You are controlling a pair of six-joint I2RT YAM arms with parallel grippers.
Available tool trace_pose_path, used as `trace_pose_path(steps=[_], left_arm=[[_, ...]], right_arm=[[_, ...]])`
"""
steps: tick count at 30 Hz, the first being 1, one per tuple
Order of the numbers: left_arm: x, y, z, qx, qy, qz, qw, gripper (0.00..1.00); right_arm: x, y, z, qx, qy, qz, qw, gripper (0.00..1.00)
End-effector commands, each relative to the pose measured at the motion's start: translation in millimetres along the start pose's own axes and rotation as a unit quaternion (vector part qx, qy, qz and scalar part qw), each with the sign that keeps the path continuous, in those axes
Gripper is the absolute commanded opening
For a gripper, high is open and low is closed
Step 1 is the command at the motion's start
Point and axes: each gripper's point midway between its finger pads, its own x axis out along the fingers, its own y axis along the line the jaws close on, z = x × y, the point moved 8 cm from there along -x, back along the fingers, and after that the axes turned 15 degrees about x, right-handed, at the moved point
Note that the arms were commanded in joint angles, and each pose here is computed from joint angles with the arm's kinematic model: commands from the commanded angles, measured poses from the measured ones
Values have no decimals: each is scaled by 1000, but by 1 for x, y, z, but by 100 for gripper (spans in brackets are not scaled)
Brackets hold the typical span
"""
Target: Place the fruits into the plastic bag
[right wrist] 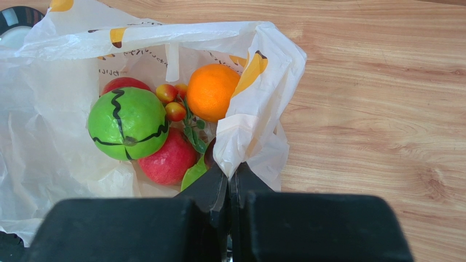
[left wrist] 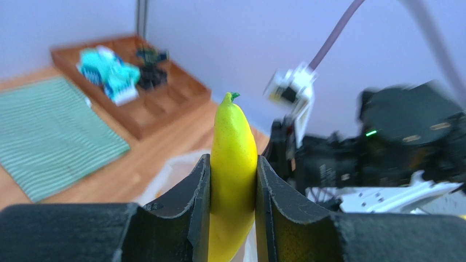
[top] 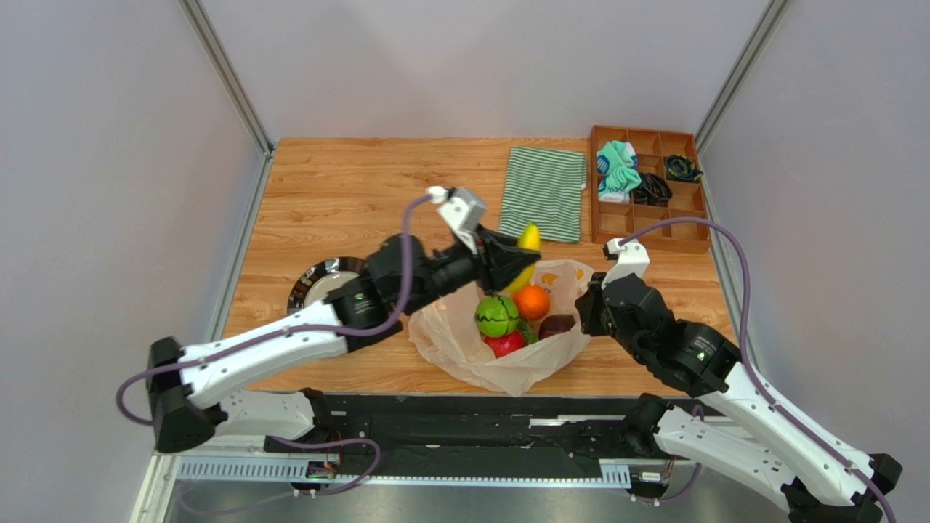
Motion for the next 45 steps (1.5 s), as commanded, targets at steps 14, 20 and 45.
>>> trace_pose_path(steps=[14, 20, 45], left_arm=[[65, -35, -114, -73, 260, 57, 961, 0], [65, -35, -143, -64, 336, 72, 937, 0], [54, -34, -84, 13, 299, 8, 954, 79]], right_arm=[[-4, -1, 4, 11, -19, 5, 1000, 3], [-4, 0, 4, 12, -18, 7, 1000, 3], [-7, 1, 7, 14, -20, 10, 1000, 3]])
